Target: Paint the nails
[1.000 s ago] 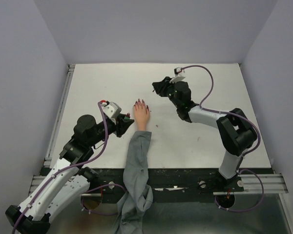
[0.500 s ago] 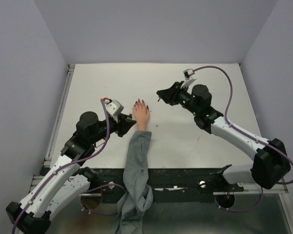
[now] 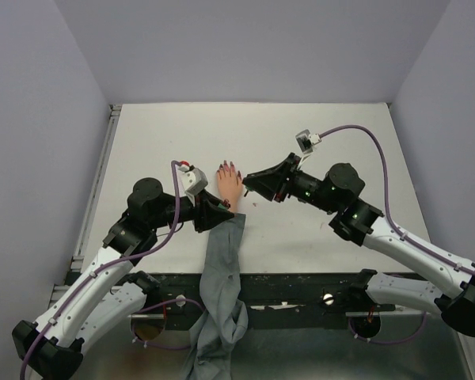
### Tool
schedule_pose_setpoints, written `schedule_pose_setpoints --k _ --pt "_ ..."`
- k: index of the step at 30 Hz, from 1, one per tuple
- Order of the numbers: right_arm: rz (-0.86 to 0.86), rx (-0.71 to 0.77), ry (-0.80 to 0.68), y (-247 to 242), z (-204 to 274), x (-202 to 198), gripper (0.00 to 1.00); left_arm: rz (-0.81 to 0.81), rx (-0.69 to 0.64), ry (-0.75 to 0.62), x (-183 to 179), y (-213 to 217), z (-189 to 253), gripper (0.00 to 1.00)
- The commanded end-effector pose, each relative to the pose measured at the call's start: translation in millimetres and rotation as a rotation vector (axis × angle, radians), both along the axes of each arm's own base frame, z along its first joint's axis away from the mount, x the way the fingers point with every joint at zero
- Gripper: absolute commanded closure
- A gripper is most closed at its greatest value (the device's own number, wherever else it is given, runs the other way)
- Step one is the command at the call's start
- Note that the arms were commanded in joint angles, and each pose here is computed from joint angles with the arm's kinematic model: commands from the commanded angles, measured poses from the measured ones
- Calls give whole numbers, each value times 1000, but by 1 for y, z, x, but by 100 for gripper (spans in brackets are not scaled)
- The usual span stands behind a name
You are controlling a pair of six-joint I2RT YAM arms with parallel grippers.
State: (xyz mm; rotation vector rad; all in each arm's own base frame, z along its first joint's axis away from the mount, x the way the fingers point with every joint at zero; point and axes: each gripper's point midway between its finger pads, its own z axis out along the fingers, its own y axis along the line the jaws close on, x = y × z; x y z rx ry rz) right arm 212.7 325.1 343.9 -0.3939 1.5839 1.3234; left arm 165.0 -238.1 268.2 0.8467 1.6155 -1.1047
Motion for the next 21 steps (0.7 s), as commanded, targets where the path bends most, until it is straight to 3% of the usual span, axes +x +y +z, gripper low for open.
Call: schedule_pose_setpoints --k 1,21 --pt "79 72 -26 3 18 -22 99 -175 -73 -22 -27 -10 21 100" --pt "157 69 -43 24 14 -41 99 -253 -101 14 -35 -16 24 100"
